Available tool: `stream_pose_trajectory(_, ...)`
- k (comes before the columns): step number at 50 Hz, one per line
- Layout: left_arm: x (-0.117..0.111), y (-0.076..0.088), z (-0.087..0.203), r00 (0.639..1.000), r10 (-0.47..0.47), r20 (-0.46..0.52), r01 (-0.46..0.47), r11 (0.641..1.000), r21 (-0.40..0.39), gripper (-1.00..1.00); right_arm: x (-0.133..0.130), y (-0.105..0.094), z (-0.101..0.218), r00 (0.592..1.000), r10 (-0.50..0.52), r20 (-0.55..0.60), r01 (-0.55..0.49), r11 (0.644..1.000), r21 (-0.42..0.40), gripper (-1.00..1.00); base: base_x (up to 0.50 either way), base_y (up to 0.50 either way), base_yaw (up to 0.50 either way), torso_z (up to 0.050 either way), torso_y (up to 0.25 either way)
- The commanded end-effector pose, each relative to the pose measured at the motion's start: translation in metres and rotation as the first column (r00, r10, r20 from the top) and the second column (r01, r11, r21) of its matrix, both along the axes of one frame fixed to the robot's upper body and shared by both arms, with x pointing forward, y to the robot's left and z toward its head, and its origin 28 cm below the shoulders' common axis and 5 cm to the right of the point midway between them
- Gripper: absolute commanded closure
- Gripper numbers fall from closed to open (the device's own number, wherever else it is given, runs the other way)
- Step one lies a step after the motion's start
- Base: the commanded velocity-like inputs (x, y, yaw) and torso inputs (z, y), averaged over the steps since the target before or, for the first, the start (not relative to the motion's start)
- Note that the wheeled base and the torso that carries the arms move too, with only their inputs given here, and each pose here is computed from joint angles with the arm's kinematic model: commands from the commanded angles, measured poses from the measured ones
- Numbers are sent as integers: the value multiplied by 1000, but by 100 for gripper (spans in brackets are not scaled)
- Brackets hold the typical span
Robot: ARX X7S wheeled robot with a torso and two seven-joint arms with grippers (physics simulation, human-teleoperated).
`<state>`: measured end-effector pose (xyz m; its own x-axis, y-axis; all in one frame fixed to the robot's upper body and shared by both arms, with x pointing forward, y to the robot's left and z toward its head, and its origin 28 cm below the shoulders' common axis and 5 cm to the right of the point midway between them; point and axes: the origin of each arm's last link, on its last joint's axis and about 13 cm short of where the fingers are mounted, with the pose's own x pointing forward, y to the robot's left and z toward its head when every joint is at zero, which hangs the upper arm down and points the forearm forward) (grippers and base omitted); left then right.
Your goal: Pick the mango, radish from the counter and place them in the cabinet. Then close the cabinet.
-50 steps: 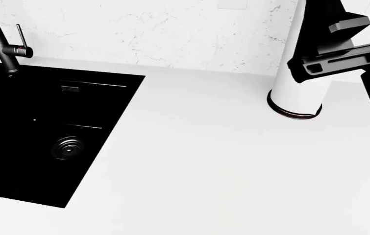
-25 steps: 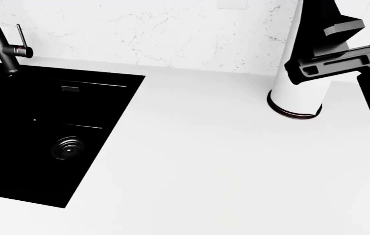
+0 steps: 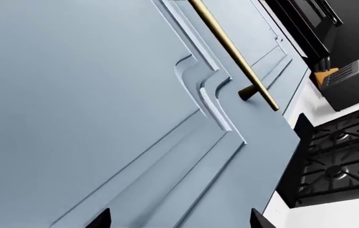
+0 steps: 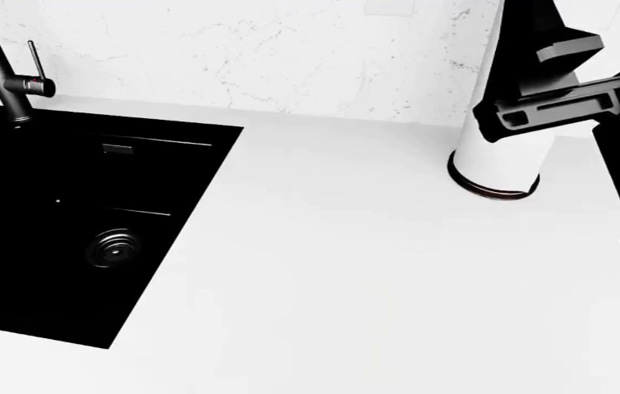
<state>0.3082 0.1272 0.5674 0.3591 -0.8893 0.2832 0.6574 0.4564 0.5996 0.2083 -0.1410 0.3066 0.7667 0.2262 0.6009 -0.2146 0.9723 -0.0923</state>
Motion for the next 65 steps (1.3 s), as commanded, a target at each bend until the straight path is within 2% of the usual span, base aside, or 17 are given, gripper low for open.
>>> stream_pose_trajectory(1, 33, 23, -26, 960, 264, -96, -259, 964, 61, -100, 1, 0, -1, 1000, 0, 1, 0, 1000, 0, -100, 0, 0, 0, 0, 0)
stream_pose_trajectory(7, 35, 22, -32, 939, 323, -115, -313, 945, 96, -100, 1, 0, 0, 1000, 0, 0, 0, 1000, 0, -100, 2, 0, 1, 0, 0)
stream_pose_trajectory(18, 44, 23, -52, 869, 460, -182, -431, 885, 178, -100, 0, 0, 0, 1000, 0, -1, 0, 1000, 0, -100, 3, 2, 3, 0, 0)
stream_pose_trajectory(29, 54, 22, -66, 860, 465, -209, -440, 884, 157, -100, 1, -1, -1, 1000, 0, -3, 0, 1000, 2, -100, 4, 2, 3, 0, 0)
stream_pose_trajectory(44, 58, 22, -74, 837, 500, -224, -477, 866, 152, -100, 3, 0, -4, 1000, 3, -8, -3, 1000, 4, -100, 7, 0, 0, 0, 0)
stream_pose_trajectory(46, 58, 21, -73, 844, 489, -219, -470, 872, 135, -100, 4, 0, -5, 1000, 3, -9, -3, 1000, 4, -100, 8, -1, 0, 0, 0)
stream_pose_trajectory(50, 54, 23, -62, 860, 474, -189, -474, 879, 44, -100, 3, -1, -6, 1000, 1, -9, -1, 1000, 5, -100, 8, -1, -2, 0, 0)
stream_pose_trajectory(56, 51, 30, -49, 868, 473, -150, -488, 869, -86, -100, 0, -6, -7, 1000, -13, -8, 13, 1000, 9, -100, 10, -2, -3, 0, 0)
stream_pose_trajectory(62, 51, 39, -43, 872, 473, -129, -488, 863, -132, -100, -2, -11, -6, 999, -35, -3, 35, 999, 17, -100, 9, -2, -3, 0, 0)
stream_pose_trajectory(65, 42, 47, -46, 867, 484, -118, -497, 855, -146, -100, -4, -14, -6, 999, -48, -2, 48, 999, 22, -100, 10, -1, -1, 0, 0)
